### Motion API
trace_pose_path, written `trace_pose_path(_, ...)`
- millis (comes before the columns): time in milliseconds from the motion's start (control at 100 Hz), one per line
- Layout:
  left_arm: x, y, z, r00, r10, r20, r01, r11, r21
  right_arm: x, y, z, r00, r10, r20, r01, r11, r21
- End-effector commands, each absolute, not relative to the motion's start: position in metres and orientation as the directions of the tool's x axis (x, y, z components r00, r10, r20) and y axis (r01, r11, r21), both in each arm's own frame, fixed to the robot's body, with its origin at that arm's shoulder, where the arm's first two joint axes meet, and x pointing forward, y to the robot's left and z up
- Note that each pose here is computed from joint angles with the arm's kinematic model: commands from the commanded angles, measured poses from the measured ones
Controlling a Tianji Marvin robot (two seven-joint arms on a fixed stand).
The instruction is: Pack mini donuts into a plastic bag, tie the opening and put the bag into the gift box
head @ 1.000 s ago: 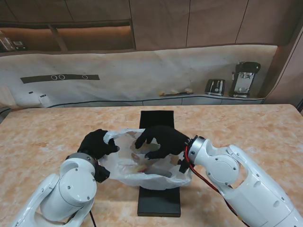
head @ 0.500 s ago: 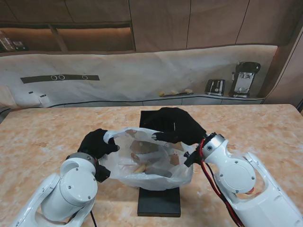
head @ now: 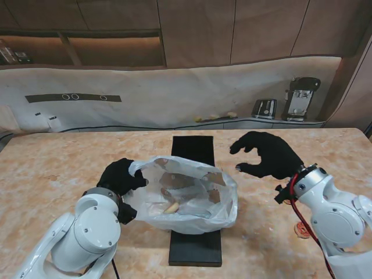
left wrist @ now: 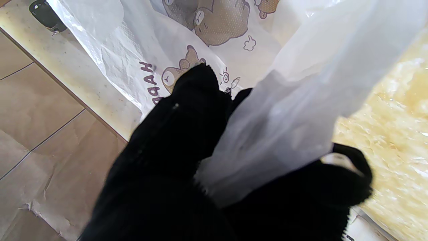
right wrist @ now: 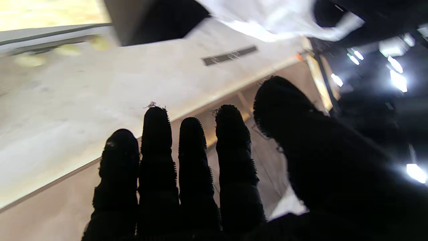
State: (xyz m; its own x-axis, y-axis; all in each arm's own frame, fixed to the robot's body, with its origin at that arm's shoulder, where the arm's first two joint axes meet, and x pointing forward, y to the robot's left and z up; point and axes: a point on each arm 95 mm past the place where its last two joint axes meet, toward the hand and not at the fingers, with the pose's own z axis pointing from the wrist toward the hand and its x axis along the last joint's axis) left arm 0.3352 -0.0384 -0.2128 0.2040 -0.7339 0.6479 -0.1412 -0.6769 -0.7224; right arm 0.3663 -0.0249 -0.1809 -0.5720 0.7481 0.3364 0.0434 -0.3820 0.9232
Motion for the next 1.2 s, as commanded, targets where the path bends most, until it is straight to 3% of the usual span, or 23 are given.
trace_pose_path(0,0.333,-0.042,-0.211,0.192,-0.727,0.659,-0.159,-0.686,-0.710,0.364,-0.038,-0.196,-0.536,0.778,0.329,0.079,-0.341,0.937)
trace_pose_path(310,0.331,-0.043,-0.212,0.192,-0.725,0.661,-0.165,-0.688,-0.707,0.376,-0.094,-0.237,-0.312,0.934,0.176,0.049,-0.169,0.984)
trace_pose_path(710,0.329,-0.042,-0.211,0.188,-0.729,0.658,-0.170,-0.684,-0.710,0.391,-0.140,-0.277,-0.173,0.983,-0.068,0.051,0.077,0.996)
trace_pose_path(1190,0.327,-0.041,-0.211,0.186,-0.744,0.642,-0.178,-0.668,-0.722,0.388,-0.150,-0.316,-0.056,0.994,-0.098,0.202,0.107,0.974)
